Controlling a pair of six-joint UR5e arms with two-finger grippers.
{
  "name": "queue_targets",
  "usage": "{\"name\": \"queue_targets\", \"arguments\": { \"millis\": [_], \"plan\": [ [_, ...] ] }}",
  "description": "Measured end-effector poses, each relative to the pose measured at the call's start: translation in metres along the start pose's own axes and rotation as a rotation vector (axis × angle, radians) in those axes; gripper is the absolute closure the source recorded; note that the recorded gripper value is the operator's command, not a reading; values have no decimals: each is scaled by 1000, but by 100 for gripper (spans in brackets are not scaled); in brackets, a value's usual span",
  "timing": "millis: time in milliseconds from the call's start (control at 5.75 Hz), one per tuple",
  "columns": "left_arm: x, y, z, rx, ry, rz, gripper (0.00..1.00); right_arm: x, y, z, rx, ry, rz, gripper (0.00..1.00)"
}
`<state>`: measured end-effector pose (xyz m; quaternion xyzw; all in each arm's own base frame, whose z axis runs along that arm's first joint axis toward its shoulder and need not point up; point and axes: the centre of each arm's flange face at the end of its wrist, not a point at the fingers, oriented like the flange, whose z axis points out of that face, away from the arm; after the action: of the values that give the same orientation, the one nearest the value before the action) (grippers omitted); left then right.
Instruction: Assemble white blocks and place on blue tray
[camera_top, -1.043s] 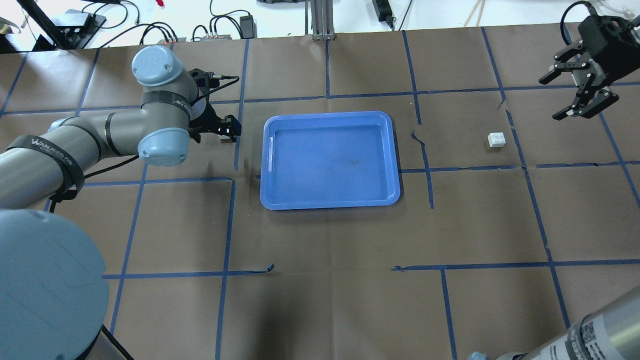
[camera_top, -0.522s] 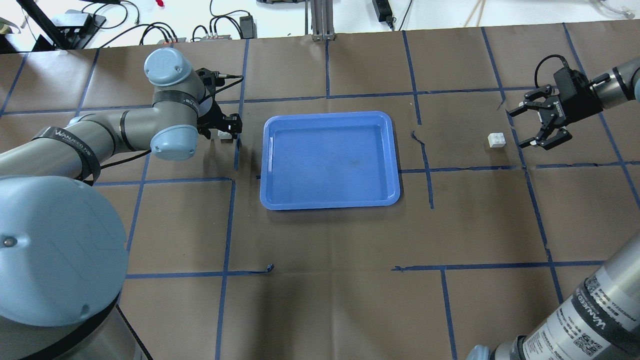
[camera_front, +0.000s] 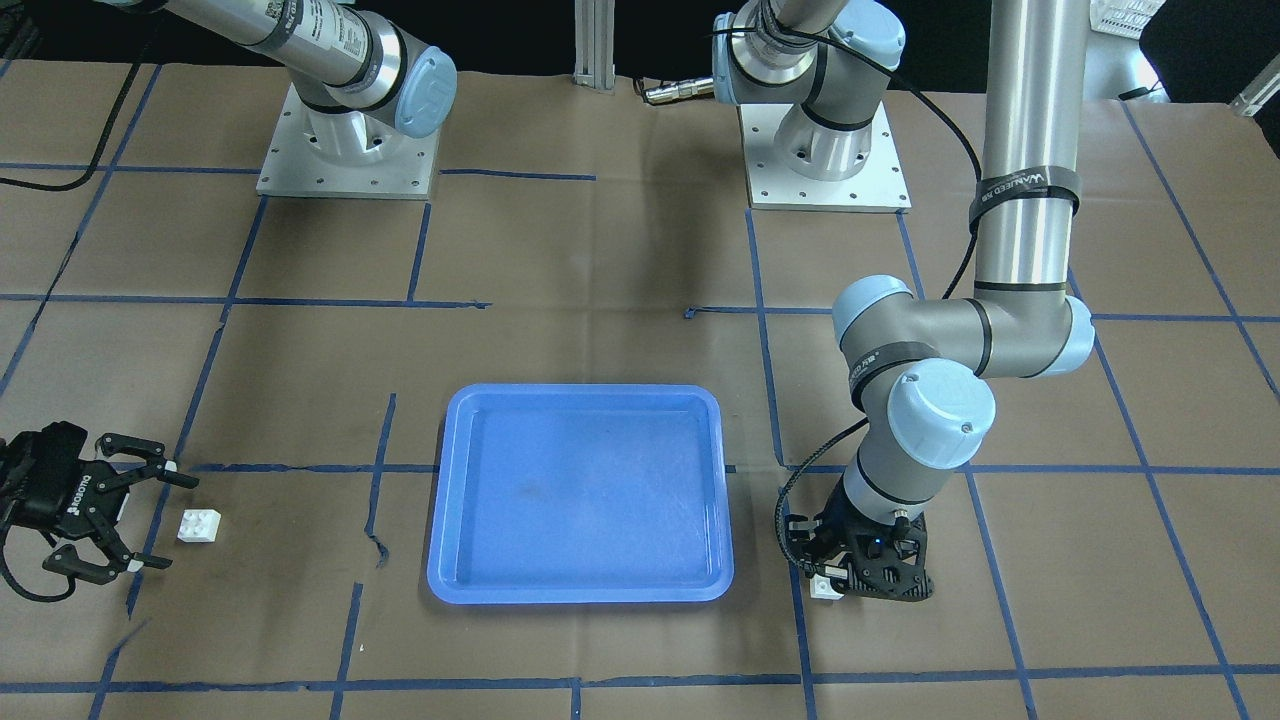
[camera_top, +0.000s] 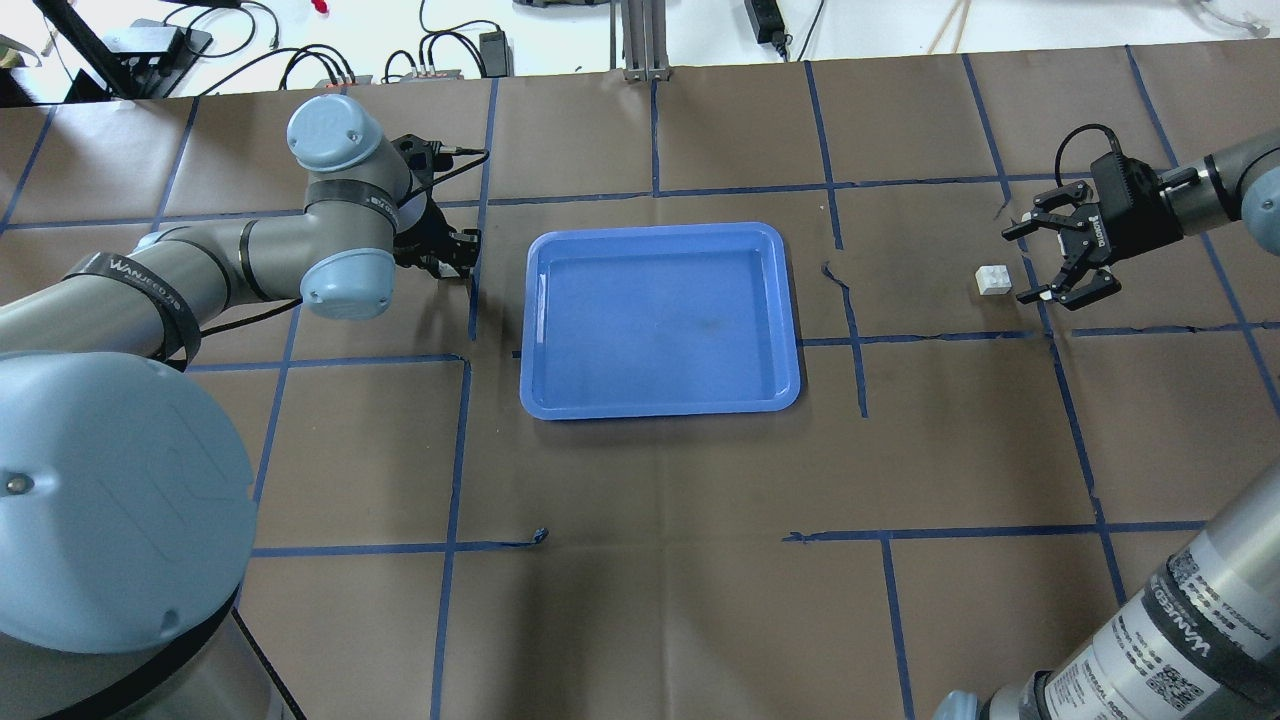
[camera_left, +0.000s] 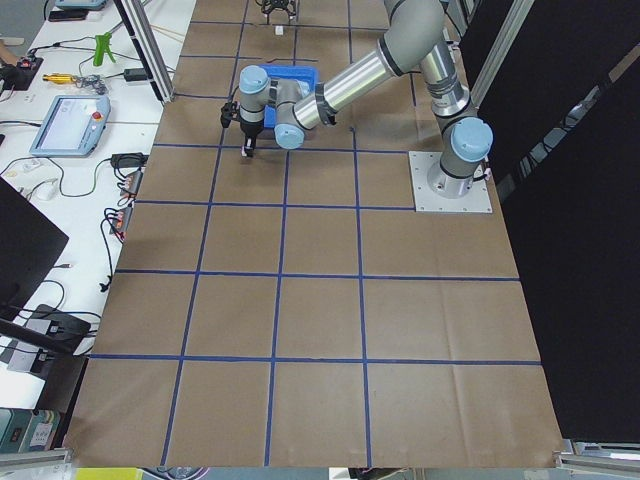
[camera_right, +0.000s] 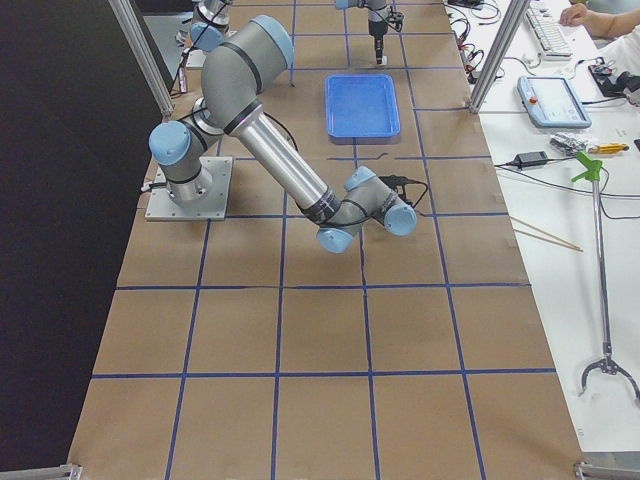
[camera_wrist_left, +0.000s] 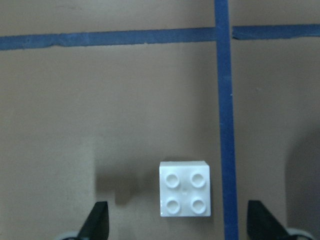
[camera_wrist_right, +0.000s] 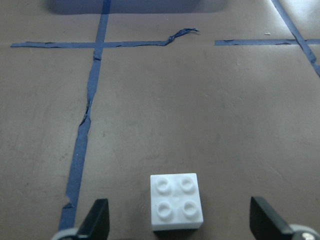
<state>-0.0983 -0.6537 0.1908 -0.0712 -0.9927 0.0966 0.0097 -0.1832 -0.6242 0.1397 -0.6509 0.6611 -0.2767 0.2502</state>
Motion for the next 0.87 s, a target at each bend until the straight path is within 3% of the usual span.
{"name": "queue_targets", "arguments": {
  "millis": [174,348,522,870],
  "plan": [
    [2,-5,-12,25,-3,101,84,-2,0,4,3,-5,2,12],
    [11,-8,-28,57,15,222,84,-3,-1,6,5,-7,3,13],
    [42,-9,-48,94,51,361,84,-3,-1,7,5,-8,3,23],
    [145,8,-60,111,104,686,84,-4,0,7,-1,-12,2,43]
  ]
}}
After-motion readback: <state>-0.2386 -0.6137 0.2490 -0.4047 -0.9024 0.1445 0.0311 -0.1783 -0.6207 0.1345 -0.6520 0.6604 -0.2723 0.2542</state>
